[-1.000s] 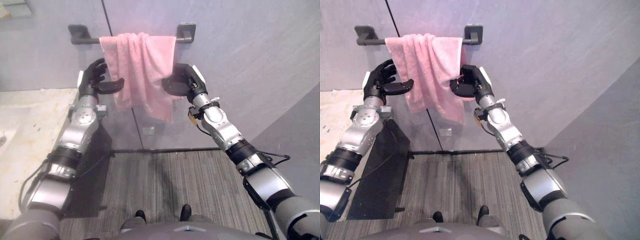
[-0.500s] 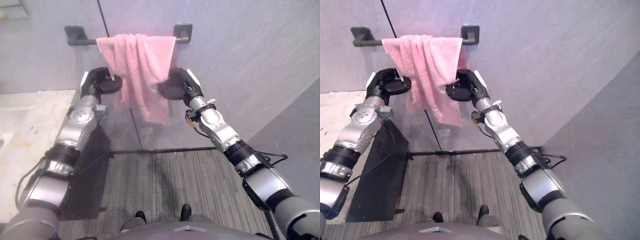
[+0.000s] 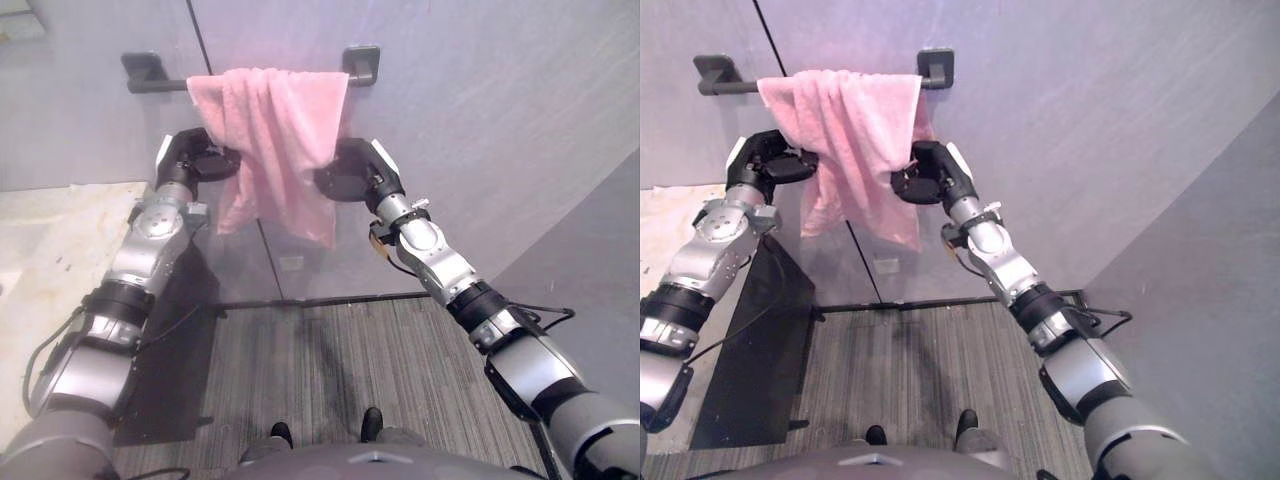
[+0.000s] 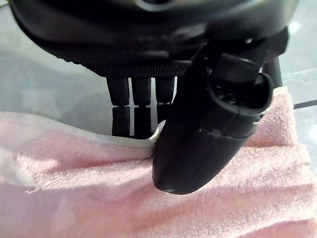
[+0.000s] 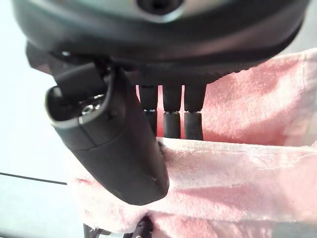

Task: Organize the bathroom.

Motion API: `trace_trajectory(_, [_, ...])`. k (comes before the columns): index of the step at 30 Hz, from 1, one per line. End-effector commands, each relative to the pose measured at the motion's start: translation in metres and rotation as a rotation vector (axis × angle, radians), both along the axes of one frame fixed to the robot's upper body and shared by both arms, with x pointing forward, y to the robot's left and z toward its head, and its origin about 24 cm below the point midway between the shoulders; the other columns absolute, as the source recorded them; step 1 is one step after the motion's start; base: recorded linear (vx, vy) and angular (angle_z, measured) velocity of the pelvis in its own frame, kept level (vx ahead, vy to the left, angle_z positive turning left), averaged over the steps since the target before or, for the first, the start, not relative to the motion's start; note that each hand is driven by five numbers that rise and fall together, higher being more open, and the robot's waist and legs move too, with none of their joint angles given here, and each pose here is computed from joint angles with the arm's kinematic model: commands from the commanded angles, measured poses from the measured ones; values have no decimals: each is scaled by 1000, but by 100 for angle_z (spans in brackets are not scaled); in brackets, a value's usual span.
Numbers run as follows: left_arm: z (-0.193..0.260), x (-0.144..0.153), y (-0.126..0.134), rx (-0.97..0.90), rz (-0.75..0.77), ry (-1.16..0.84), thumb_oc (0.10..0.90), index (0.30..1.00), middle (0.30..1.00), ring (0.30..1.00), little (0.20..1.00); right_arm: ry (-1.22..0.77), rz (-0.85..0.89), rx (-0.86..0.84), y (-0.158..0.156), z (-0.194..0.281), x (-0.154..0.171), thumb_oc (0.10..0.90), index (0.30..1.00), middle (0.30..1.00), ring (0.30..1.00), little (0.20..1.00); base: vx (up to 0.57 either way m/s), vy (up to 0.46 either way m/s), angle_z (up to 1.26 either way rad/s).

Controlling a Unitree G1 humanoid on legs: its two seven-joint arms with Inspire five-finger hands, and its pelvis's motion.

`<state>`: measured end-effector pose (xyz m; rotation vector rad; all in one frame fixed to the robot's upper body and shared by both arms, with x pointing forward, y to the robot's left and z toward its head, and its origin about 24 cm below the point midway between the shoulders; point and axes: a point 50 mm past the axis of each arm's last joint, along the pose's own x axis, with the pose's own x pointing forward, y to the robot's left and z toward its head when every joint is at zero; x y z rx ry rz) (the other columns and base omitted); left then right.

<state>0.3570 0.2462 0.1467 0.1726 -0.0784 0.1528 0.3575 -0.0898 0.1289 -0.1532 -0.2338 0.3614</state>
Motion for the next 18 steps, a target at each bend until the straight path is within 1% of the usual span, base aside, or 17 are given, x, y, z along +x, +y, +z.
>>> trace_trajectory(1, [56,0,19,-2,128,-293,400,300,300,300,300,-186,-92,199,-1,49,8,400,300,300,300,300,0,0,0])
trace_trajectory(5, [43,-9,17,-63,201,-328,400,300,300,300,300,-146,-191,270,-10,34,5,400,300,300,300,300,0,0,0])
trace_trajectory(7, [41,-11,17,-72,208,-331,400,300,300,300,300,-142,-198,282,-11,33,5,400,300,300,300,300,0,0,0])
trace_trajectory(10, [30,-18,14,-167,279,-364,400,300,300,300,300,-99,-224,334,-12,25,4,400,300,300,300,300,0,0,0])
trace_trajectory(14, [22,-24,9,-248,333,-396,400,300,300,300,300,-61,-256,370,-12,19,4,400,300,300,300,300,0,0,0])
trace_trajectory(18, [17,-28,4,-251,359,-398,400,300,300,300,300,-38,-282,397,-11,15,3,400,300,300,300,300,0,0,0])
